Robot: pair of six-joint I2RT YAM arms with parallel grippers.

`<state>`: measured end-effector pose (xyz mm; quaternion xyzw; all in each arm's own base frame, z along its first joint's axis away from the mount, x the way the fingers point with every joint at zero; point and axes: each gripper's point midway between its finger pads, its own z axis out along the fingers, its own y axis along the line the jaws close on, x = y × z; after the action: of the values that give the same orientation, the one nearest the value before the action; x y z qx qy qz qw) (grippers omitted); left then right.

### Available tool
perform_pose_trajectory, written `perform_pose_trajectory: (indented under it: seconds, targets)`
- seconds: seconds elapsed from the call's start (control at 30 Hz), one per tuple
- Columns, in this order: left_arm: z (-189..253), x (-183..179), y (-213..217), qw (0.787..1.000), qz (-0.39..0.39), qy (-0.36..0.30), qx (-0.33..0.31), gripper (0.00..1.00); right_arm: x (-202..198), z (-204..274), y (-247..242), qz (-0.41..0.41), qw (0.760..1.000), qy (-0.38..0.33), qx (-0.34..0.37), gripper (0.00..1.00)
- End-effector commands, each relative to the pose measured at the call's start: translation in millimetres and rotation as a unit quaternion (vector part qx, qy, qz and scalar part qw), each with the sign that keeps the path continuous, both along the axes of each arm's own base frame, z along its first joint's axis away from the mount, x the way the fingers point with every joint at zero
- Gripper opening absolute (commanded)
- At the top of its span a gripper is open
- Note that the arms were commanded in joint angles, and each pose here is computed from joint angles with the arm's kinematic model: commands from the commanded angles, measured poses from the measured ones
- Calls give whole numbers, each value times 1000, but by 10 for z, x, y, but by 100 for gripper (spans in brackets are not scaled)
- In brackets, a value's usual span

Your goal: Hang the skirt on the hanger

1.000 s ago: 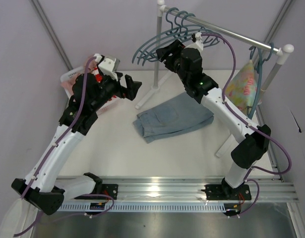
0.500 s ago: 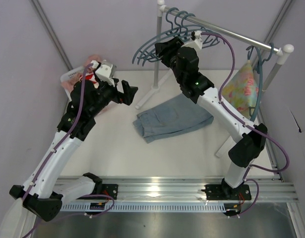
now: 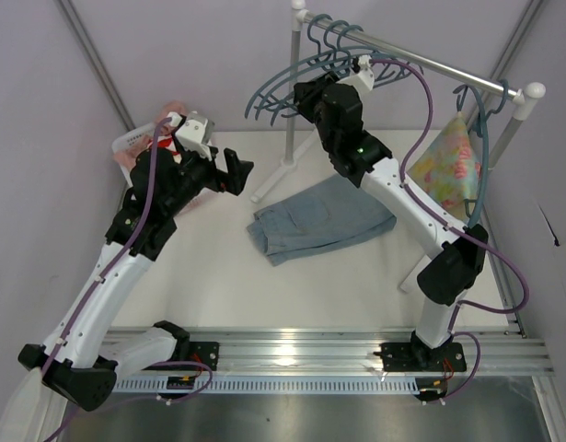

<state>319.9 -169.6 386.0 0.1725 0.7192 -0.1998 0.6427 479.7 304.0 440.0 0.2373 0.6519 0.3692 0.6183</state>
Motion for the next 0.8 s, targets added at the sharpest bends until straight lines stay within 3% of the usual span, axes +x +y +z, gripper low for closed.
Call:
perform_pose_trajectory:
  seconds: [0.0,0.2,0.47,0.77]
  targets:
    - [263,15,55,999,14,-24,-24,100,-71,302,-123,-21,999,-27,11,23]
    - [439,40,-6,998,1,-46,-39,99,-160,340,-158,-13,999,-31,10,19]
    - [685,44,-460,989,-119,-71,-55,99,-370,386,-211,17,999,-33,9,14]
    - [852,95,-920,982,-158,-80,-62,97,-606,551,-325,58,996,-47,52,12]
